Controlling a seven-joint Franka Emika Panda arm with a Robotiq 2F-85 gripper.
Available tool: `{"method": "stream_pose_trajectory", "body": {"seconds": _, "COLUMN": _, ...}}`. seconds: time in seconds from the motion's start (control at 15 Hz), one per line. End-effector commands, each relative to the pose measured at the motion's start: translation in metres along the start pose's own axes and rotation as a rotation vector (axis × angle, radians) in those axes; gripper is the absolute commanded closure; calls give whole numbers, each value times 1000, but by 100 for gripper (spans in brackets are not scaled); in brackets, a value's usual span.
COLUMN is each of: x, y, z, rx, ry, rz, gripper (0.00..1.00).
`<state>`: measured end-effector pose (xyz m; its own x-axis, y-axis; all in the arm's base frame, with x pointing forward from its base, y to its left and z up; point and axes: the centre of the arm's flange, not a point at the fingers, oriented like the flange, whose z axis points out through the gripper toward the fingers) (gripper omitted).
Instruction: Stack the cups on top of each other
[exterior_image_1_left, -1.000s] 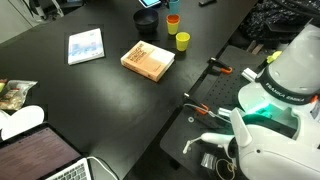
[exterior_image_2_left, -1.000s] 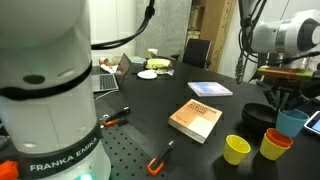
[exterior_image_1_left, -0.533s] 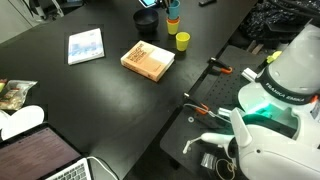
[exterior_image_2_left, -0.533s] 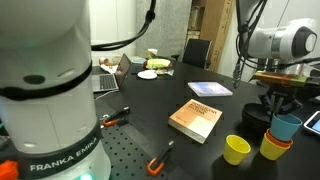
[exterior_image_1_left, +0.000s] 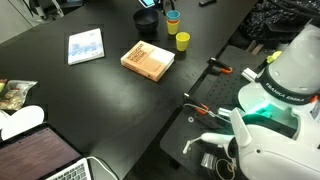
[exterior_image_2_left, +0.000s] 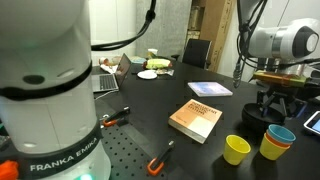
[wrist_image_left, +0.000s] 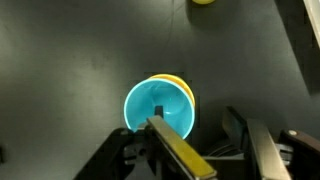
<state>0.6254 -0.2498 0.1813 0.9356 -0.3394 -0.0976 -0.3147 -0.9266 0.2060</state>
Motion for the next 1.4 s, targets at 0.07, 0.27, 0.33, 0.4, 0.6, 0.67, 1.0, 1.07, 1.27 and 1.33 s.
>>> {"method": "stream_pose_trajectory", "body": {"seconds": 0.07, "x": -39, "y": -5, "z": -27, "rx": 52, "ry": -50, "rz": 30, "gripper": 0}}
{"method": "stream_pose_trajectory", "body": {"seconds": 0.27, "x": -68, "y": -13, "z": -35, "rx": 99, "ry": -86, "rz": 53, "gripper": 0}}
{"method": "stream_pose_trajectory", "body": {"seconds": 0.33, "x": -80, "y": -20, "z": -36, "rx": 115, "ry": -102, "rz": 57, "gripper": 0}}
{"method": "stream_pose_trajectory", "body": {"seconds": 0.4, "x": -92, "y": -26, "z": -37, "rx": 133, "ry": -116, "rz": 57, "gripper": 0}}
{"method": "stream_pose_trajectory", "body": {"seconds": 0.6, "x": -123, "y": -44, "z": -40, "rx": 153, "ry": -132, "rz": 61, "gripper": 0}}
{"method": "stream_pose_trajectory", "body": {"seconds": 0.67, "x": -132, "y": -50, "z": -38, "rx": 155, "ry": -139, "rz": 67, "gripper": 0}}
{"method": "stream_pose_trajectory", "body": {"seconds": 1.0, "x": -157, "y": -61, "z": -9, "rx": 138, "ry": -108, "rz": 113, "gripper": 0}}
{"method": "stream_pose_trajectory", "body": {"seconds": 1.07, "x": -158, "y": -60, "z": -2, "rx": 141, "ry": -79, "rz": 117, "gripper": 0}}
{"method": "stream_pose_trajectory", "body": {"seconds": 1.27, "x": -154, "y": -52, "z": 18, "rx": 137, "ry": -6, "rz": 139, "gripper": 0}}
{"method": "stream_pose_trajectory", "body": {"seconds": 1.33, "x": -154, "y": -49, "z": 24, "rx": 141, "ry": 0, "rz": 149, "gripper": 0}}
